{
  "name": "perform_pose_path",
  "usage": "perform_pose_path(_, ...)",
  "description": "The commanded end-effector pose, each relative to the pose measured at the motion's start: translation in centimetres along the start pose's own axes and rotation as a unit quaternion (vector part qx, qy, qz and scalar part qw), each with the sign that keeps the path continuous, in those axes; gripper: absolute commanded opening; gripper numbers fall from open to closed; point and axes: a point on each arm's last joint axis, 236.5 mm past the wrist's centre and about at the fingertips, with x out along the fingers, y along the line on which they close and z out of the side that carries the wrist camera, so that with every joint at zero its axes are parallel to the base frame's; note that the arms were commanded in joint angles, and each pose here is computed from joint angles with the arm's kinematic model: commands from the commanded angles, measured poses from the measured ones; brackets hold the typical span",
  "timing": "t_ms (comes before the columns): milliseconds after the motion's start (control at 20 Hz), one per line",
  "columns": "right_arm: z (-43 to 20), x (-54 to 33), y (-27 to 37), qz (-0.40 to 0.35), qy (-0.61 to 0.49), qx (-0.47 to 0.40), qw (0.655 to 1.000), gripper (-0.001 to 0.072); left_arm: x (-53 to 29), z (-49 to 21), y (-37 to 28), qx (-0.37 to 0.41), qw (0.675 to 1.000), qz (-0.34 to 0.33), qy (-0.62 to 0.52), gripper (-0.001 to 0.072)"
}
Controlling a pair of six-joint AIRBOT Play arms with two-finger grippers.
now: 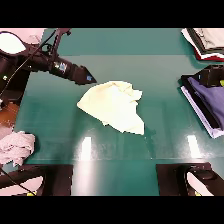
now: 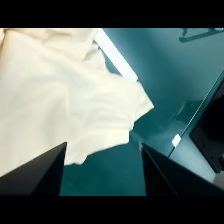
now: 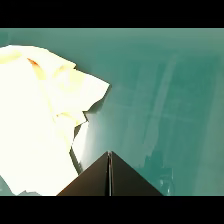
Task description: Fold the shirts.
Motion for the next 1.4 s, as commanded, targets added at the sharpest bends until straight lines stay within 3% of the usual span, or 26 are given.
perform_pose_path(0, -0.2, 0.0, 0.0, 0.0, 0.004, 0.001, 1.0, 0.0018, 1.4, -5.6, 2.0, -0.056, 0.995, 0.002, 0.081, 0.0542)
perform_pose_path(250, -0.2, 0.0, 0.0, 0.0, 0.004, 0.001, 1.0, 0.0018, 8.2, -14.4, 5.2, -0.231, 0.97, -0.019, 0.07, 0.0543)
perform_pose_path(400, -0.1, 0.0, 0.0, 0.0, 0.001, 0.001, 1.0, 0.0018, 11.1, -16.1, 6.3, -0.295, 0.955, -0.023, 0.016, 0.0543)
perform_pose_path(950, -0.1, 0.0, 0.0, 0.0, 0.002, 0.002, 1.0, 0.0018, 15.5, -13.4, 4.1, -0.29, 0.955, -0.007, -0.059, 0.0543)
perform_pose_path(1100, -0.3, 0.0, 0.0, 0.0, 0.006, 0.002, 1.0, 0.0018, 15.6, -14.2, 2.7, -0.287, 0.957, -0.029, -0.035, 0.0543)
perform_pose_path(1300, -0.3, 0.0, 0.1, 0.001, 0.006, 0.002, 1.0, 0.0018, 15.7, -14.9, 3.6, -0.27, 0.962, -0.007, -0.026, 0.0541)
perform_pose_path(1350, -0.3, 0.0, 0.0, 0.001, 0.006, 0.003, 1.0, 0.0018, 15.6, -14.7, 3.9, -0.276, 0.961, -0.002, -0.032, 0.0496)
